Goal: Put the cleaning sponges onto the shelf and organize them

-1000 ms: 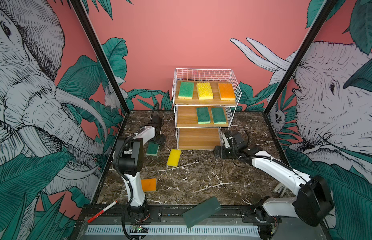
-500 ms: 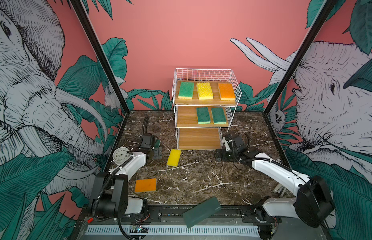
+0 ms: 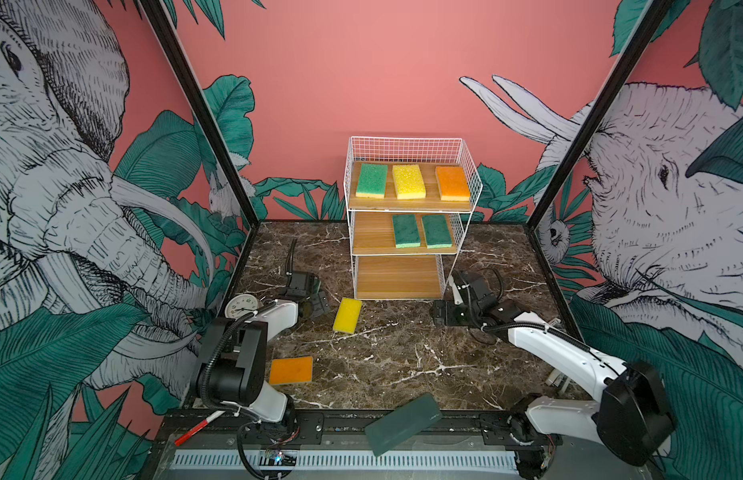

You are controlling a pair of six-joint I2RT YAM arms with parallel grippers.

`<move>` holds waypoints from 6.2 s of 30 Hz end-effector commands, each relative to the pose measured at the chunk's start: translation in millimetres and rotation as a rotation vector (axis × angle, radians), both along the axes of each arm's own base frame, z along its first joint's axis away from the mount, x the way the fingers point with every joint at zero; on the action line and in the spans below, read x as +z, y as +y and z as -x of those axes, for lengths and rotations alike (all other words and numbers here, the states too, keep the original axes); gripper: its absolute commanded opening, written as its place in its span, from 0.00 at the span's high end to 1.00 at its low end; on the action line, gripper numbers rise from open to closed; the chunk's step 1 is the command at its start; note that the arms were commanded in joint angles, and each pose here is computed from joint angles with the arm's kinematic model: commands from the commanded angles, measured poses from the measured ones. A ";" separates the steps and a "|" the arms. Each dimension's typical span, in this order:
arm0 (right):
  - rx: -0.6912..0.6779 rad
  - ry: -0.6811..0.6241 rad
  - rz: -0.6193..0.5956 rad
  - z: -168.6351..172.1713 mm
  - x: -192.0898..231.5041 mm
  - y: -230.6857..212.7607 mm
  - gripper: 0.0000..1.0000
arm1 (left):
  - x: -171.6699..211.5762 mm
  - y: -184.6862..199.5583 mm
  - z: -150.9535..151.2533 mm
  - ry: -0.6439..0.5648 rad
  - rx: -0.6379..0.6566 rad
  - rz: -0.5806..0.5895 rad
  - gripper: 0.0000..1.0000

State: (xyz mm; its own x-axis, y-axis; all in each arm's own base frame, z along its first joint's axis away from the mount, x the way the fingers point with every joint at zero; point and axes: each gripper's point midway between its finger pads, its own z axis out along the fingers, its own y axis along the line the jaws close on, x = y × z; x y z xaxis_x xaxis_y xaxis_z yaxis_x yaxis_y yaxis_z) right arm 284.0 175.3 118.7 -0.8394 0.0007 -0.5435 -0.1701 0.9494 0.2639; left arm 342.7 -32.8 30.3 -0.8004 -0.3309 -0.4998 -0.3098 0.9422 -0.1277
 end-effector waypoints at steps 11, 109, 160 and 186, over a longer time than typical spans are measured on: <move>-0.014 -0.018 -0.011 -2.8 -2.1 -0.6 0.02 | 7.7 18.9 -3.2 0.029 0.068 -0.092 0.00; -0.089 -0.169 -0.002 28.8 43.8 -43.5 0.03 | 219.0 -129.6 122.4 -0.285 -0.436 0.101 0.42; -0.080 -0.221 -0.070 35.7 58.6 -42.2 0.03 | 285.0 -210.5 9.1 -0.626 -0.196 0.046 0.39; -0.078 -0.234 -0.095 37.5 63.5 -41.2 0.03 | 276.7 -213.4 -7.6 -0.637 -0.127 -0.015 0.34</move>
State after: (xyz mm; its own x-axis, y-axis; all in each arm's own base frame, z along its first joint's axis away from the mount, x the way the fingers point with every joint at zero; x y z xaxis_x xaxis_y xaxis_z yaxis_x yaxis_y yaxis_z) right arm 245.3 133.4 181.0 -0.6951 0.1044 -0.7113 -0.1640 0.9403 0.2983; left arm 347.7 -250.4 294.7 -0.4169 -0.2058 -0.8854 -0.0279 0.9765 -0.2139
